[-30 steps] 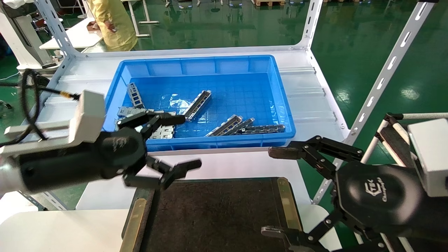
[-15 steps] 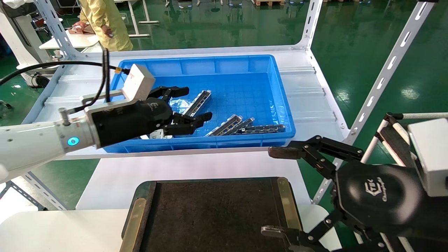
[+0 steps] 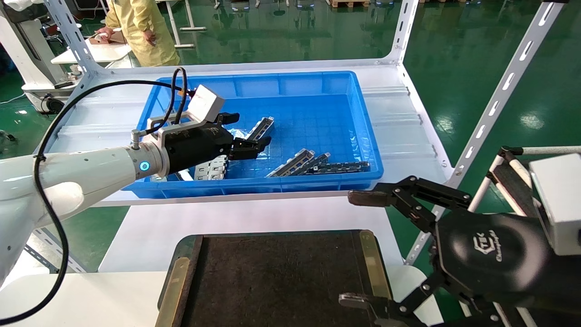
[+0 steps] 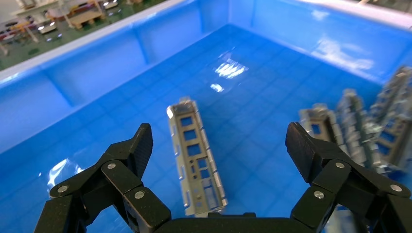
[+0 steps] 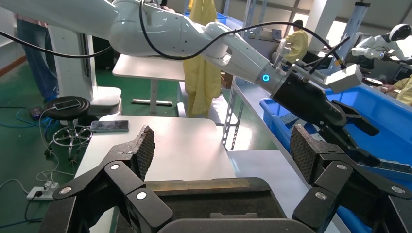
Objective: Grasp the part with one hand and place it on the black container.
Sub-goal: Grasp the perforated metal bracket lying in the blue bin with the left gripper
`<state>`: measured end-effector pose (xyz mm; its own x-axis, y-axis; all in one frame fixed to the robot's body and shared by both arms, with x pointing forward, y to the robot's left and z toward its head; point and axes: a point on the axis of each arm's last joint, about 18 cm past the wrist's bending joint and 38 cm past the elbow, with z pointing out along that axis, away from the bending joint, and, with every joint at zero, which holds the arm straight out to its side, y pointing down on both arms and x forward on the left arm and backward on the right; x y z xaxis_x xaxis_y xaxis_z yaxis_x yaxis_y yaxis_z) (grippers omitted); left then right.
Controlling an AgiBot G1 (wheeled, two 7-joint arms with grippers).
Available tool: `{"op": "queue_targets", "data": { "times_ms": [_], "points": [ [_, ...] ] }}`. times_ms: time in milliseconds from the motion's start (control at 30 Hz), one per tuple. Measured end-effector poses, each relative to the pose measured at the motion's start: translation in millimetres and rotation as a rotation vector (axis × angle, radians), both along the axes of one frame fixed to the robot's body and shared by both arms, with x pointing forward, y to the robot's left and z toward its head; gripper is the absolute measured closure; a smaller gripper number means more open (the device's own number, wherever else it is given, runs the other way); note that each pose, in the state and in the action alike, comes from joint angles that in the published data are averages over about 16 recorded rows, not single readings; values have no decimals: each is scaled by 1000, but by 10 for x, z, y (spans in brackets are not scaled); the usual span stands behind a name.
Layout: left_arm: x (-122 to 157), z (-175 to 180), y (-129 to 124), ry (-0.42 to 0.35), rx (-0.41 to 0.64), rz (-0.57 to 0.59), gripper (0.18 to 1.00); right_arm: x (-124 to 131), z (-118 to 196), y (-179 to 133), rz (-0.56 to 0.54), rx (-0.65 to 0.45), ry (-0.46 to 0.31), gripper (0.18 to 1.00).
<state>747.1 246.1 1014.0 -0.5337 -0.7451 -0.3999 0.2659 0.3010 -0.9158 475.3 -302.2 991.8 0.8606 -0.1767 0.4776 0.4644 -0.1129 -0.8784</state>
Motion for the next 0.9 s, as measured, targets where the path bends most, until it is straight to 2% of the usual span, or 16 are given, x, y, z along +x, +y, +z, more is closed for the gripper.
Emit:
{"op": "queue_targets", "data": {
  "times_ms": [333,633,900],
  "points": [
    [182,-118,-45,12,33,73,185,0,0,0,0,0,0,181],
    [243,-181,-52,15,18,102,209,0,0,0,0,0,0,207],
    [267,-224,-42,20,-8,116,286,0,0,0,0,0,0,293]
  ]
}}
